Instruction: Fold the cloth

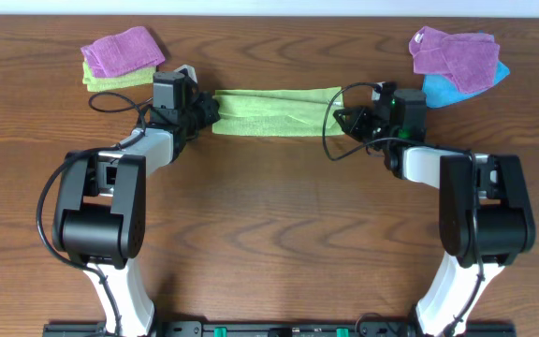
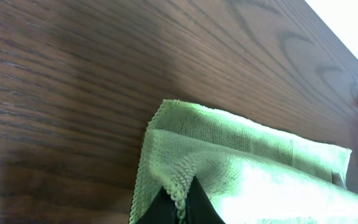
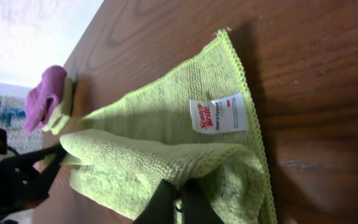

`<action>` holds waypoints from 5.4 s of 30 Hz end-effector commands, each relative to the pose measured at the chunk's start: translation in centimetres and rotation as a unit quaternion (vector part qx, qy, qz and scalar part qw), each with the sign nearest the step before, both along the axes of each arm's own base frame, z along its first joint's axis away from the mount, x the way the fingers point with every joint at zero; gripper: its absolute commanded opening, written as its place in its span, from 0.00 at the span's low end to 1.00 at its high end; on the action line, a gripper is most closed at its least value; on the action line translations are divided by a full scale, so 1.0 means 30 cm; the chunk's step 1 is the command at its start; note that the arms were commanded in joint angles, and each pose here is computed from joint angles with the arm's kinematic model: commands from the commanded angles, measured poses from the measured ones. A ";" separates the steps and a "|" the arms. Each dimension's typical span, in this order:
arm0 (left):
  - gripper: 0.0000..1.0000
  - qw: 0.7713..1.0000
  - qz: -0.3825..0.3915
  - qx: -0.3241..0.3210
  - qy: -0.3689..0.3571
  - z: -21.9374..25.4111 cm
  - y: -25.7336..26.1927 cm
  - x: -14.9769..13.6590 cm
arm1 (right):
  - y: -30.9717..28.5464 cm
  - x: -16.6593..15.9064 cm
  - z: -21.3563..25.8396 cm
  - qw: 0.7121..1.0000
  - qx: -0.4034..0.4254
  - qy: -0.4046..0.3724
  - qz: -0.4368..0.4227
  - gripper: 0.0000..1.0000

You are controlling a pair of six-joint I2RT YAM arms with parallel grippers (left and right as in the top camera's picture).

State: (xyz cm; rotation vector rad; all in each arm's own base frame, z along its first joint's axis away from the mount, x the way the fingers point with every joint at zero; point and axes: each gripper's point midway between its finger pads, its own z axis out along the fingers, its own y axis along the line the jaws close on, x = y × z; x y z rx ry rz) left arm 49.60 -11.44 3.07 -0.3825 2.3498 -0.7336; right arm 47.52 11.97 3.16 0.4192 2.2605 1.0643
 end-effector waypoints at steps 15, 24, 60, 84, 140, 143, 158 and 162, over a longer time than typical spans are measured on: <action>0.96 0.994 -0.073 -0.061 -0.045 0.163 -0.085 0.053 | 0.020 0.086 0.222 0.991 0.067 -0.076 0.084 0.99; 0.95 0.987 -0.087 0.082 -0.104 0.450 -0.004 -0.044 | 0.001 0.030 0.265 0.991 -0.031 -0.007 0.128 0.99; 0.06 0.942 -0.124 0.281 -0.137 0.351 -0.184 -0.052 | -0.138 -0.205 0.569 0.911 -0.396 0.029 0.110 0.56; 0.06 0.969 -0.096 0.219 -0.063 0.018 -0.128 0.029 | -0.058 -0.133 0.328 0.914 -0.367 0.081 0.153 0.75; 0.06 0.962 -0.126 0.241 -0.008 -0.131 -0.170 -0.046 | -0.017 -0.018 -0.023 0.966 -0.098 0.084 0.225 0.99; 0.06 0.962 -0.126 0.241 -0.009 -0.130 -0.170 -0.045 | -0.015 -0.018 -0.066 0.967 -0.088 0.101 0.217 0.98; 0.06 0.962 -0.125 0.241 -0.009 -0.129 -0.170 -0.044 | 0.141 -0.064 -0.195 0.958 0.010 0.140 0.249 0.90; 0.06 0.962 -0.125 0.241 -0.010 -0.128 -0.171 -0.043 | 0.152 -0.066 -0.198 0.958 0.006 0.141 0.250 0.65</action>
